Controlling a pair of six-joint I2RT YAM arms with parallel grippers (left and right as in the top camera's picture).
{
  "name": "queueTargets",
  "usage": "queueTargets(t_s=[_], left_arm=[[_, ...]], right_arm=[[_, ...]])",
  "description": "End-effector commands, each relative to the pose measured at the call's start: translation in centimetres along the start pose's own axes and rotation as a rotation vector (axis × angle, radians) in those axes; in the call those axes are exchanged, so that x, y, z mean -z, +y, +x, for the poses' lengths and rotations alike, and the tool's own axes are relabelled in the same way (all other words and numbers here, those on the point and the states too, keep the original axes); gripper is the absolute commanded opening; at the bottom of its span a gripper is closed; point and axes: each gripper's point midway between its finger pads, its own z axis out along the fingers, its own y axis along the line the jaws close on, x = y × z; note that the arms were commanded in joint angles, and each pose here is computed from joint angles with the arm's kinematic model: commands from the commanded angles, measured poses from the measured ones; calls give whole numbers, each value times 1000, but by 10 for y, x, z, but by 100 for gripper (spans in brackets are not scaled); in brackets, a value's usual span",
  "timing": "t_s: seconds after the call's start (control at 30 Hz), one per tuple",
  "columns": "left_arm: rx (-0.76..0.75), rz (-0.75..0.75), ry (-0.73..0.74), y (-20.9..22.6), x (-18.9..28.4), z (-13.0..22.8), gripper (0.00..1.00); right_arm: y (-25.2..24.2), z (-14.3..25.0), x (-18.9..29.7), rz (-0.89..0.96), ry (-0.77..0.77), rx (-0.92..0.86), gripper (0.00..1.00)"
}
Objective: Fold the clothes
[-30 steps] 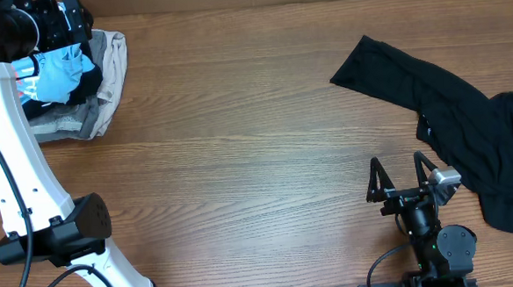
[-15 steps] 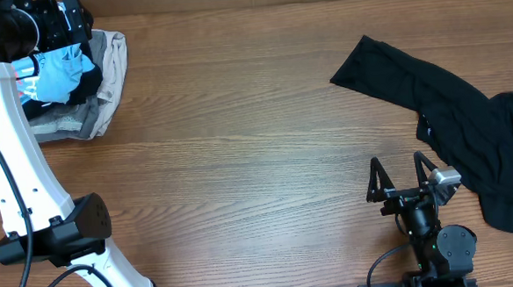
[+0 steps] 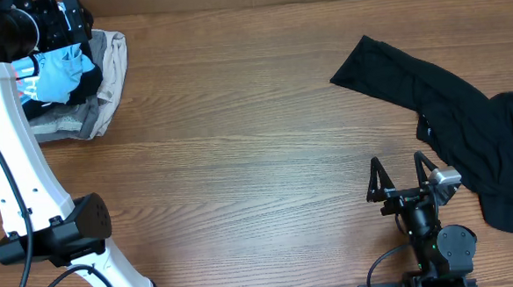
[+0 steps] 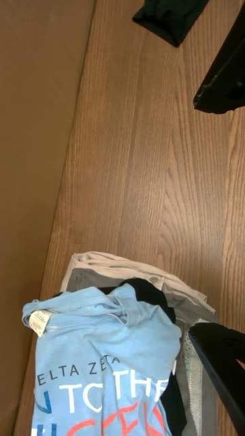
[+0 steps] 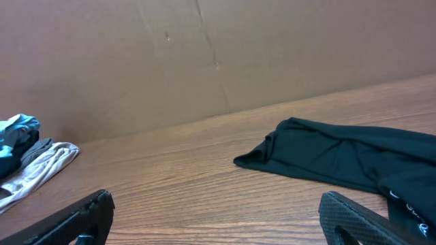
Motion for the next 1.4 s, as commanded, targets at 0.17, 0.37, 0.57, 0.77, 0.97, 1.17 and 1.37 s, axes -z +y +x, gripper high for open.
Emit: queueTargets(t_s=[0.17,0.37,0.57,0.77,0.97,1.17,1.37], left_arm=[[-58,41,-69,-36,35,-3,100],[-98,83,-39,-67,67,31,100],[-99,88,57,-71,82,90,100],[-95,24,78,-58,102,134,100],[-108,14,11,-57,129,166,100],[-78,58,-268,-61,143,164,100],[-1,165,-570,-60,119,172,100]], right_arm=[[0,2,0,-1,-4,-1,100],[0,2,0,-1,-4,-1,100],[0,2,0,-1,-4,-1,100],[0,2,0,-1,-4,-1,100],[0,2,0,-1,-4,-1,100],[0,2,0,-1,-4,-1,100],[0,2,0,-1,-4,-1,100]])
